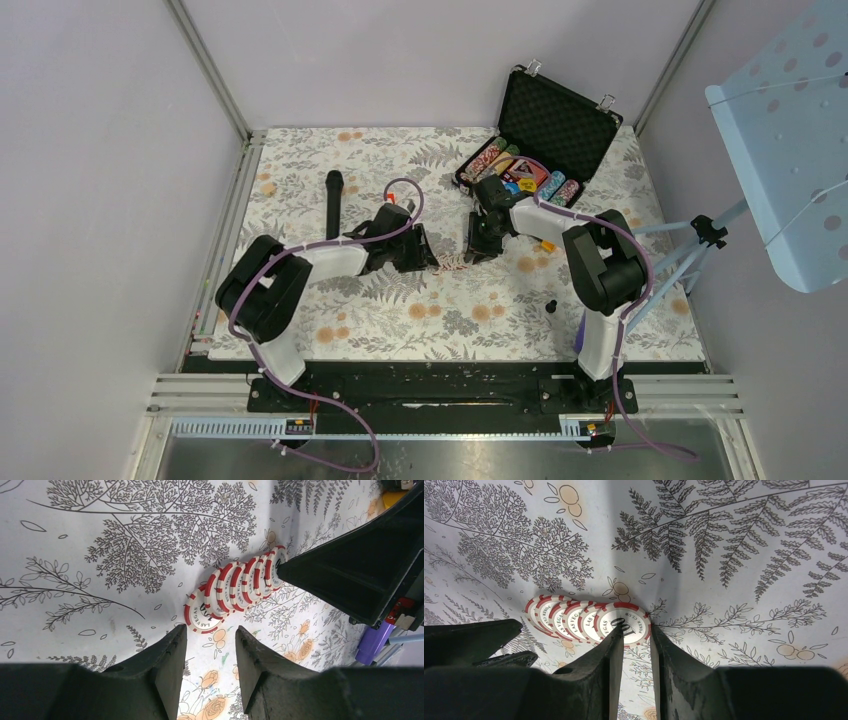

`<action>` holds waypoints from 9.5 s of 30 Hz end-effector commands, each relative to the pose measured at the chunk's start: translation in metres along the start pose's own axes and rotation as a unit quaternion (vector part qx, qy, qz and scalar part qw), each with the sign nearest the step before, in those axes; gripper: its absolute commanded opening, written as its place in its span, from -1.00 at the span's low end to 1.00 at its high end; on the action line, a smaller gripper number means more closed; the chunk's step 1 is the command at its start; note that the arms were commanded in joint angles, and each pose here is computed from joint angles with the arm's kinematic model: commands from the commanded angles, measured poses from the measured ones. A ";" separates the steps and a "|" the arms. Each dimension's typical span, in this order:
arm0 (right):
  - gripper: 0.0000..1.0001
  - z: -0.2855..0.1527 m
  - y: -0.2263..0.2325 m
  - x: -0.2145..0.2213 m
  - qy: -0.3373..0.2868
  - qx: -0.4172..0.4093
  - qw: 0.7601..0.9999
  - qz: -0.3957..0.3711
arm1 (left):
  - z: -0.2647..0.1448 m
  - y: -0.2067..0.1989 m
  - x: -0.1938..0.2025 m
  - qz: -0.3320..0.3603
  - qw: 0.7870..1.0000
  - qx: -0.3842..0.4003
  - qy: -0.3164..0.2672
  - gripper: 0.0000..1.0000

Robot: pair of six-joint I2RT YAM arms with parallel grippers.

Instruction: Pack up texas hold em set

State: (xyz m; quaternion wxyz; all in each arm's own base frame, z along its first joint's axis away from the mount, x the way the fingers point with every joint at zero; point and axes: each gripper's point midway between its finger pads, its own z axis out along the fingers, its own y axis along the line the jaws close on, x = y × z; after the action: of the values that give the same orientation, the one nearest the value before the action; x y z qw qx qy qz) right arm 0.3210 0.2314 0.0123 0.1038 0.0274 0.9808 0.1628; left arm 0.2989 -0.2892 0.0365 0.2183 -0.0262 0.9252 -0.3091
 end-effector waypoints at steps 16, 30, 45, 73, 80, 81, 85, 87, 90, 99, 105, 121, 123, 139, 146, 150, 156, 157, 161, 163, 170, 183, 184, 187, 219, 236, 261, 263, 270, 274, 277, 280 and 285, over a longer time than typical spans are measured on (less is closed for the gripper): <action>-0.34 0.004 0.000 0.009 0.019 0.012 1.000 -0.004 | 0.014 -0.001 0.003 -0.009 1.000 0.010 0.004 -0.17; -0.35 0.003 0.001 0.010 0.022 0.014 1.000 -0.007 | 0.019 -0.003 0.005 -0.016 1.000 0.020 0.008 -0.20; -0.36 0.006 0.011 0.012 0.025 0.007 1.000 -0.006 | 0.020 -0.005 0.005 -0.014 1.000 0.026 0.010 -0.27; -0.36 0.014 0.035 0.024 0.047 -0.043 0.998 0.002 | 0.021 -0.006 0.006 -0.010 0.999 0.031 0.013 -0.28; -0.36 0.015 0.039 0.026 0.052 -0.053 0.997 0.003 | 0.021 -0.006 0.006 -0.011 0.999 0.032 0.014 -0.29; -0.36 0.015 0.040 0.027 0.053 -0.056 0.997 0.005 | 0.021 -0.006 0.006 -0.011 0.999 0.032 0.014 -0.29; -0.36 0.017 0.041 0.030 0.057 -0.057 0.997 0.006 | 0.021 -0.007 0.005 -0.009 0.999 0.033 0.013 -0.29; -0.36 0.018 0.039 0.030 0.058 -0.054 0.997 0.007 | 0.020 -0.007 0.006 -0.009 0.999 0.034 0.014 -0.29; -0.36 0.019 0.036 0.031 0.056 -0.047 0.997 0.008 | 0.019 -0.008 0.005 -0.010 0.999 0.036 0.012 -0.29; -0.37 0.019 0.029 0.031 0.049 -0.030 0.998 0.008 | 0.012 -0.013 0.001 -0.007 0.999 0.035 0.006 -0.28; -0.37 0.020 0.028 0.030 0.049 -0.029 0.998 0.009 | 0.010 -0.014 -0.001 -0.007 0.999 0.035 0.004 -0.28; -0.37 0.020 0.028 0.030 0.049 -0.027 0.998 0.008 | 0.002 -0.015 -0.006 -0.002 1.000 0.027 -0.008 -0.18; -0.37 0.020 0.028 0.031 0.050 -0.027 0.998 0.008 | 0.001 -0.014 -0.006 -0.001 1.000 0.026 -0.009 -0.17; -0.37 0.021 0.028 0.030 0.049 -0.026 0.998 0.008 | -0.006 -0.010 -0.009 0.002 1.000 0.011 -0.019 0.00; -0.37 0.021 0.027 0.030 0.050 -0.026 0.998 0.009 | -0.008 -0.009 -0.010 0.004 1.000 0.007 -0.021 0.07; -0.37 0.021 0.027 0.031 0.050 -0.026 0.998 0.008 | -0.008 -0.009 -0.010 0.004 1.000 0.006 -0.021 0.11; -0.37 0.021 0.028 0.030 0.051 -0.027 0.998 0.008 | -0.008 -0.007 -0.009 0.004 1.000 0.003 -0.020 0.19; -0.37 0.022 0.028 0.031 0.051 -0.027 0.998 0.008 | -0.008 -0.007 -0.009 0.004 1.000 0.002 -0.021 0.20; -0.37 0.021 0.028 0.030 0.051 -0.027 0.998 0.008 | -0.009 -0.005 -0.009 0.005 1.000 -0.003 -0.022 0.22; -0.37 0.021 0.028 0.030 0.050 -0.028 0.998 0.008 | -0.009 -0.005 -0.009 0.006 1.000 -0.004 -0.023 0.22; -0.37 0.022 0.028 0.031 0.052 -0.027 0.998 0.007 | -0.016 -0.005 -0.012 0.008 1.000 -0.009 -0.029 0.24; -0.37 0.022 0.028 0.030 0.050 -0.027 0.998 0.008 | -0.021 -0.021 -0.013 0.003 0.999 0.017 -0.030 0.21; -0.37 0.021 0.029 0.029 0.050 -0.028 0.998 0.008 | -0.019 -0.020 -0.011 0.000 1.000 0.016 -0.026 0.21; -0.37 0.021 0.029 0.029 0.049 -0.028 0.998 0.007 | -0.016 -0.023 -0.010 -0.007 0.999 0.029 -0.025 0.20; -0.37 0.022 0.028 0.030 0.051 -0.027 0.998 0.008 | -0.008 -0.018 -0.003 -0.009 1.000 0.013 -0.020 0.19; -0.37 0.021 0.029 0.030 0.051 -0.029 0.998 0.007 | -0.003 -0.012 0.000 -0.012 1.000 0.000 -0.015 0.19; -0.37 0.021 0.029 0.031 0.053 -0.031 0.998 0.010 | 0.007 -0.027 0.007 -0.027 0.999 0.025 -0.006 0.18; -0.37 0.020 0.030 0.031 0.053 -0.031 0.998 0.011 | 0.009 -0.028 0.007 -0.027 0.999 0.025 -0.007 0.19; -0.38 0.019 0.030 0.032 0.054 -0.033 0.998 0.011 | 0.012 -0.027 0.004 -0.030 0.999 0.015 -0.017 0.16; -0.39 0.020 0.030 0.032 0.055 -0.033 0.998 0.012 | 0.015 -0.025 0.002 -0.033 0.999 0.008 -0.021 0.12; -0.39 0.020 0.030 0.032 0.055 -0.033 0.998 0.014 | 0.017 -0.026 0.003 -0.035 0.999 0.006 -0.021 0.09; -0.39 0.020 0.031 0.033 0.056 -0.035 0.998 0.015 | 0.020 -0.027 0.004 -0.035 0.999 0.003 -0.022 0.08; -0.39 0.020 0.032 0.033 0.056 -0.039 0.998 0.017 | 0.022 -0.025 0.004 -0.037 0.999 -0.003 -0.024 0.05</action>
State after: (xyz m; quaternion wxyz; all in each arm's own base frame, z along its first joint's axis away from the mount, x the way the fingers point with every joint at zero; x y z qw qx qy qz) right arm 0.3124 0.2702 0.0119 0.0805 0.0319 0.9732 0.2129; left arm 0.2960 -0.3171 0.0370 0.2193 -0.0627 0.9195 -0.3203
